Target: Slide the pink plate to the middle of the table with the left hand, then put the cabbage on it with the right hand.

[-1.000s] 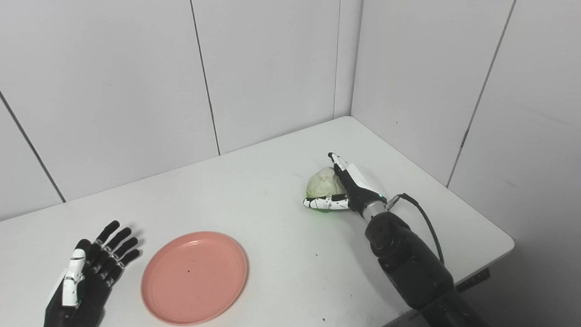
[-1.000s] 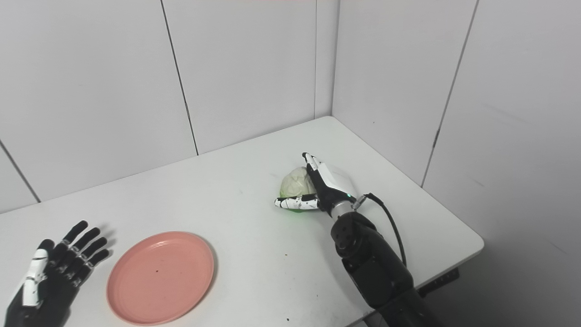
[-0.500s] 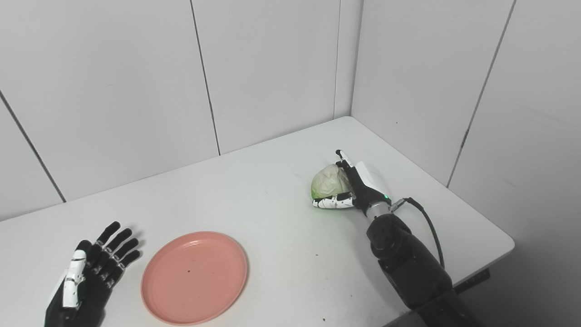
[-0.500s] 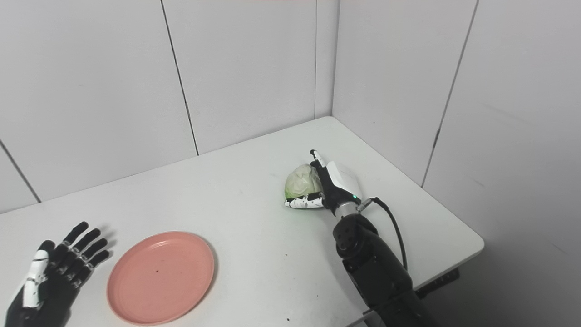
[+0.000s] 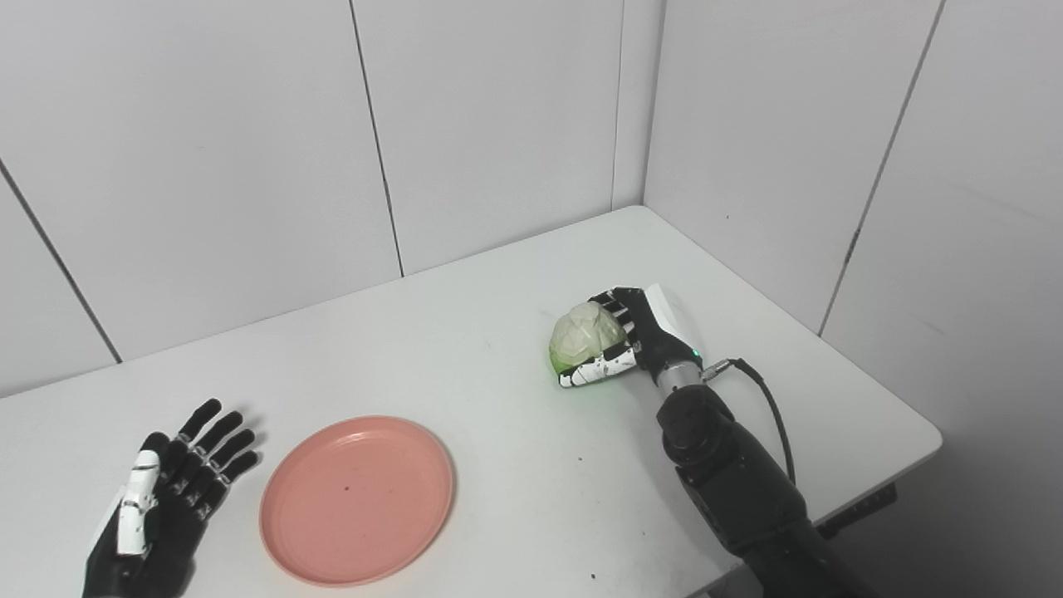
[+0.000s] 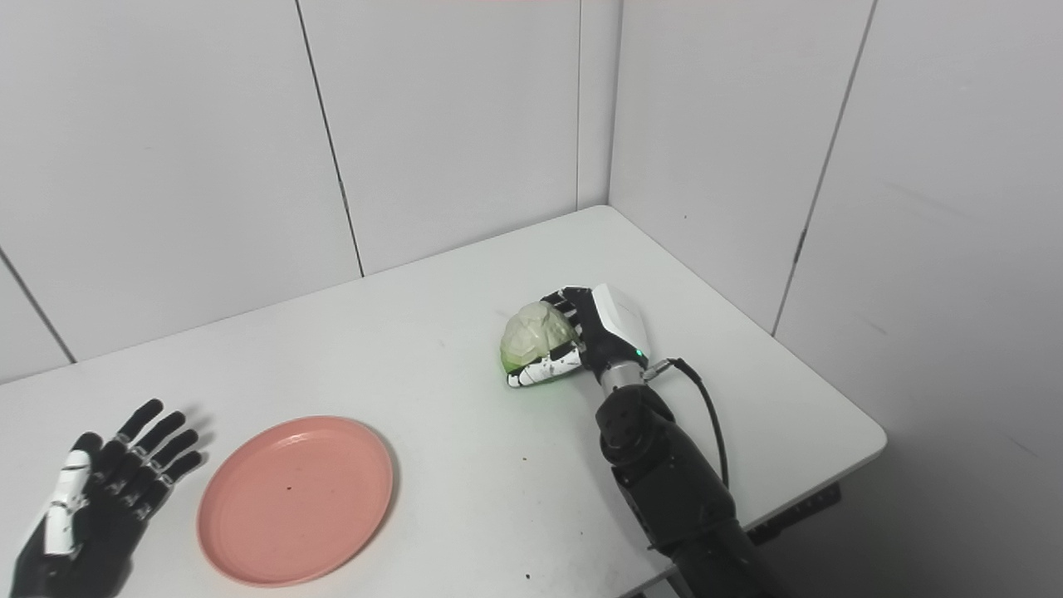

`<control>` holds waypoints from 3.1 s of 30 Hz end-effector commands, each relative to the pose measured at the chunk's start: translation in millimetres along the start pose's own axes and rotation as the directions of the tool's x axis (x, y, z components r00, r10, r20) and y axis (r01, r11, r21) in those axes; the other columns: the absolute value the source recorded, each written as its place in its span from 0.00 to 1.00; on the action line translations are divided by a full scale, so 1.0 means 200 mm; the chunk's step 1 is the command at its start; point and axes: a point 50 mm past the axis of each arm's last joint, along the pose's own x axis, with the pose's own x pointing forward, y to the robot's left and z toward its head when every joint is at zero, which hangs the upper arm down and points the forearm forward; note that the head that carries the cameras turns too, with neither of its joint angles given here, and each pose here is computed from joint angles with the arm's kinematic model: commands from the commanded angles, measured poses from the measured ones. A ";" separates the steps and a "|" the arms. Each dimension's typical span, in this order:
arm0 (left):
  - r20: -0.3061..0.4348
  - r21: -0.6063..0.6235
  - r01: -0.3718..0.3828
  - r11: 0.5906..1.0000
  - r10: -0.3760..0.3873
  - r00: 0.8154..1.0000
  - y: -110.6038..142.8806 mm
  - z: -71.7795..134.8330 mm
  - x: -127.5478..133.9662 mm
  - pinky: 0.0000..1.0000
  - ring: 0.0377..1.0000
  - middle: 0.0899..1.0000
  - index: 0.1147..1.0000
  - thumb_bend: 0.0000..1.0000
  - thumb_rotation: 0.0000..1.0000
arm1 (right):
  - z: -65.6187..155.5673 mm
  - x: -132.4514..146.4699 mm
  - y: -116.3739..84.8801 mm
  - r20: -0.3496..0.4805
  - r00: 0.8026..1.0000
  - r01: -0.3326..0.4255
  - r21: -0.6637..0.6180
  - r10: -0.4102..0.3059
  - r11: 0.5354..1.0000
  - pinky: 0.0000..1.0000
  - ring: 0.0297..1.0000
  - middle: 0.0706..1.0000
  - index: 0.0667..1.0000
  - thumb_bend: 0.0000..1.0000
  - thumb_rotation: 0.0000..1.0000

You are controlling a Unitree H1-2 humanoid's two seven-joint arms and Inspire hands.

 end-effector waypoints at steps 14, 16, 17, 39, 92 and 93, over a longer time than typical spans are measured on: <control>-0.177 -0.044 -0.054 0.998 0.045 0.983 0.01 -0.20 -0.09 0.87 0.87 0.88 0.87 0.51 1.00 | 0.13 0.03 -0.11 0.121 0.989 0.076 0.049 -0.082 0.996 0.35 0.39 0.42 0.45 0.52 0.13; -0.177 -0.044 -0.055 0.998 0.047 0.983 0.00 -0.20 -0.09 0.86 0.87 0.88 0.87 0.51 1.00 | 0.17 0.02 -0.13 0.150 0.985 0.082 0.044 -0.087 0.996 0.35 0.40 0.42 0.45 0.52 0.13; -0.176 -0.043 -0.055 0.998 0.047 0.983 -0.01 -0.20 -0.09 0.86 0.87 0.88 0.87 0.51 1.00 | 0.20 0.02 -0.14 0.164 0.982 0.084 0.043 -0.090 0.996 0.36 0.40 0.43 0.45 0.52 0.13; -0.178 -0.023 -0.058 0.998 0.053 0.983 -0.26 -0.20 -0.01 0.88 0.89 0.90 0.89 0.48 1.00 | 0.73 -0.14 -0.14 0.447 0.894 -0.029 0.135 -0.035 0.990 0.31 0.36 0.41 0.45 0.52 0.13; -0.178 0.005 -0.073 0.997 0.072 0.981 -0.54 -0.08 0.10 0.88 0.88 0.87 0.87 0.43 1.00 | 0.83 -0.49 0.50 0.539 0.795 -0.395 0.108 0.280 0.913 0.31 0.36 0.39 0.49 0.52 0.00; -0.178 0.004 -0.072 0.997 0.071 0.981 -0.54 -0.08 0.09 0.88 0.88 0.88 0.87 0.43 1.00 | 0.82 -0.49 0.50 0.539 0.795 -0.392 0.107 0.278 0.914 0.31 0.36 0.39 0.50 0.52 0.00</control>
